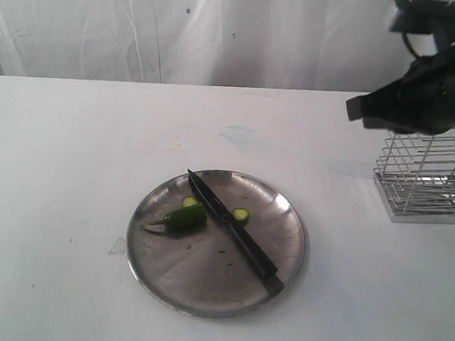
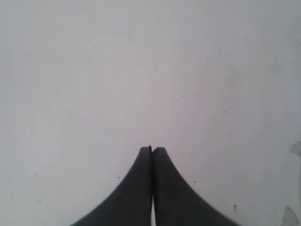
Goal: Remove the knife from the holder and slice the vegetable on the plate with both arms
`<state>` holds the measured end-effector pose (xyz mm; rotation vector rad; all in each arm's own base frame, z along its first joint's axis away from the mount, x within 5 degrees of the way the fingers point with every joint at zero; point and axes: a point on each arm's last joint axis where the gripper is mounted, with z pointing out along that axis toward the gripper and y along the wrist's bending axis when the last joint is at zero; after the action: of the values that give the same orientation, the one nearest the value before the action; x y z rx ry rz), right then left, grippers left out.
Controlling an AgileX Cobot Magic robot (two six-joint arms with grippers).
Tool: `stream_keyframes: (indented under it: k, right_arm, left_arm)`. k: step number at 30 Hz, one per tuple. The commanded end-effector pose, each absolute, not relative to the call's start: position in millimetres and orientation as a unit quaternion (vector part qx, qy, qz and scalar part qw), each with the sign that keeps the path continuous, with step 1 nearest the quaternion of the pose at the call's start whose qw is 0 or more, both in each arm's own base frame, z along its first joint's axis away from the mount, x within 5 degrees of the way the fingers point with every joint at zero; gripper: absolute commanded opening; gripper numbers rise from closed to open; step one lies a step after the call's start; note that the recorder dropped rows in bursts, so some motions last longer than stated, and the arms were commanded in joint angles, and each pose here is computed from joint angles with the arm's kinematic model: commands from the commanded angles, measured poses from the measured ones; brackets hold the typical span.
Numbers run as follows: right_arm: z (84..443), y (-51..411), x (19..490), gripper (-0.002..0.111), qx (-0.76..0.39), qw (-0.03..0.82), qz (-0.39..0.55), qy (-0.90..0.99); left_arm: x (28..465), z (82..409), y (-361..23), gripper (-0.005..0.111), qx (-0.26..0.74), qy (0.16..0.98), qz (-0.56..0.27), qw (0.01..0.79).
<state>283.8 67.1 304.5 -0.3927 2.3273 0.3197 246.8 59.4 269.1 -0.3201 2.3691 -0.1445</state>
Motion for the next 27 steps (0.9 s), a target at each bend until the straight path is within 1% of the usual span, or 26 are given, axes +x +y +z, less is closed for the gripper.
stream_keyframes:
  k: [1, 2, 4, 8, 10, 13, 16, 19, 27]
  right_arm:
    - [351.1, 29.1, 253.9, 0.0, -0.074, 0.481, 0.035, 0.873]
    - [361.0, 19.5, 239.9, 0.0, -0.023, 0.51, 0.03, 0.86]
    - [374.4, 14.2, 217.3, 0.0, 0.01, 0.554, 0.031, 0.832]
    - [394.2, 8.9, 159.5, 0.0, -0.003, 0.63, 0.02, 0.776]
    - [397.1, 6.1, 127.2, 0.0, -0.012, 0.682, 0.012, 0.731]
    - [380.8, 4.7, 94.1, 0.0, -0.026, 0.736, 0.008, 0.676]
    - [366.8, 5.5, 82.1, 0.0, -0.03, 0.766, 0.017, 0.642]
    - [364.8, 5.8, 78.0, 0.0, -0.031, 0.778, 0.02, 0.627]
    - [359.3, 4.9, 78.6, 0.0, -0.026, 0.761, 0.019, 0.648]
  left_arm:
    - [217.6, 267.2, 65.5, 0.0, -0.161, 0.902, -0.018, 0.4]
    - [206.2, 268.1, 63.6, 0.0, -0.183, 0.881, -0.009, 0.436]
    - [190.4, 267.5, 60.6, 0.0, -0.195, 0.86, 0.003, 0.472]
    - [161.6, 270.0, 47.3, 0.0, -0.206, 0.84, -0.011, 0.502]
    - [144.7, 280.1, 36.2, 0.0, -0.189, 0.81, -0.015, 0.554]
    - [120.7, 291.1, 13.2, 0.0, -0.114, 0.776, -0.035, 0.62]
    - [100.0, 303.6, 3.0, 0.0, -0.068, 0.738, -0.045, 0.67]
    - [83.5, 309.8, -1.2, 0.0, -0.041, 0.717, -0.045, 0.694]
    - [63.8, 301.2, -9.0, 0.0, -0.011, 0.744, -0.063, 0.665]
